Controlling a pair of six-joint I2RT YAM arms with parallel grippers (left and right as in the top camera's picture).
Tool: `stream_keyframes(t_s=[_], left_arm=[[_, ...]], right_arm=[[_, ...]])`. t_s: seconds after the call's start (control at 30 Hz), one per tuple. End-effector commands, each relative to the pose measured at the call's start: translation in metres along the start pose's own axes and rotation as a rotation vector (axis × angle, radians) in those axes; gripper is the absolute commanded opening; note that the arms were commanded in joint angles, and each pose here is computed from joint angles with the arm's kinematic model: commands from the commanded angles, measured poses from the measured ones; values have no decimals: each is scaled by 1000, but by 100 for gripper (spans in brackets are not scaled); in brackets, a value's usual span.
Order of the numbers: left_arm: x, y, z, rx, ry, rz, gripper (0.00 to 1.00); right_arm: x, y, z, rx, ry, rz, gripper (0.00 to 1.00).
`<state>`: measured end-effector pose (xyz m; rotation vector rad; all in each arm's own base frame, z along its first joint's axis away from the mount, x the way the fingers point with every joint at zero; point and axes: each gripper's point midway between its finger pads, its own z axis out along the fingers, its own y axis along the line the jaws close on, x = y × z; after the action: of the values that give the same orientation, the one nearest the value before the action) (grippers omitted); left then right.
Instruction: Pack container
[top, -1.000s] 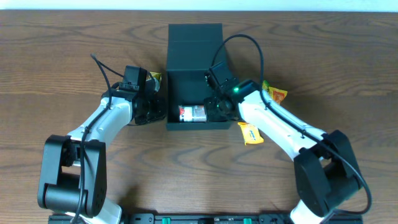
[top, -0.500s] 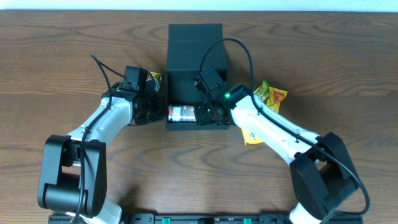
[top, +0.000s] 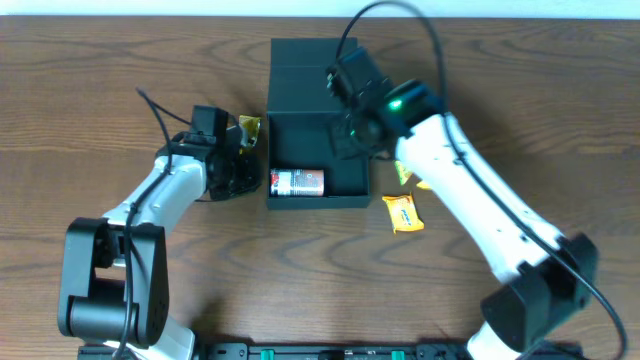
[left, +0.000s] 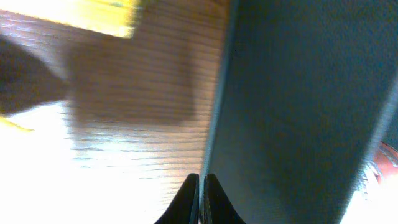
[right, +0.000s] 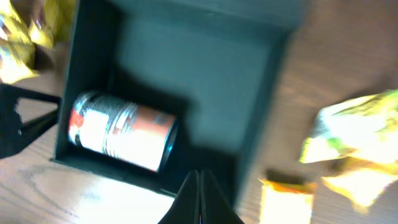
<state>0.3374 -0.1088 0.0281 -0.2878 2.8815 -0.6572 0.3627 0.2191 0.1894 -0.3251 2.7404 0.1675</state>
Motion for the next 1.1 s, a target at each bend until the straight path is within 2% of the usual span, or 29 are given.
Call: stream_keyframes(t_s=[0.0,0.17,0.33,0.37,0.4,0.5,0.6,0.67,0.8,0.97,1.07], left_arm=[[0,9,-6,-7,-3,-28,6],[-6,4,-26,6,-50,14,6],[-17,-22,-75,53,-197,118,6],[-18,-26,-84,60,-222,135,6],[-18,-30,-92,66,-244,152,6],[-16,-36,-110,70,-289,198,22],[-12,-40,-122,69,-311,245,31],[-9,-40,-124,69,-309,247,43],[-7,-39,-123,66,-299,243,54],[-7,-39,-123,66,-299,243,65],[-7,-39,-123,66,-301,243,66]], right_arm=[[-20,-39,-49,79,-105,22,1],[10,-85,-54,30,41,202,2],[68,-116,-6,70,244,292,1],[78,-115,5,65,273,293,7],[89,-112,16,54,299,290,20],[118,-105,43,42,360,271,45],[140,-101,64,45,391,252,61],[148,-100,76,45,388,244,65],[160,-98,94,40,374,231,65],[167,-110,105,126,345,215,68],[160,-112,107,143,311,207,76]])
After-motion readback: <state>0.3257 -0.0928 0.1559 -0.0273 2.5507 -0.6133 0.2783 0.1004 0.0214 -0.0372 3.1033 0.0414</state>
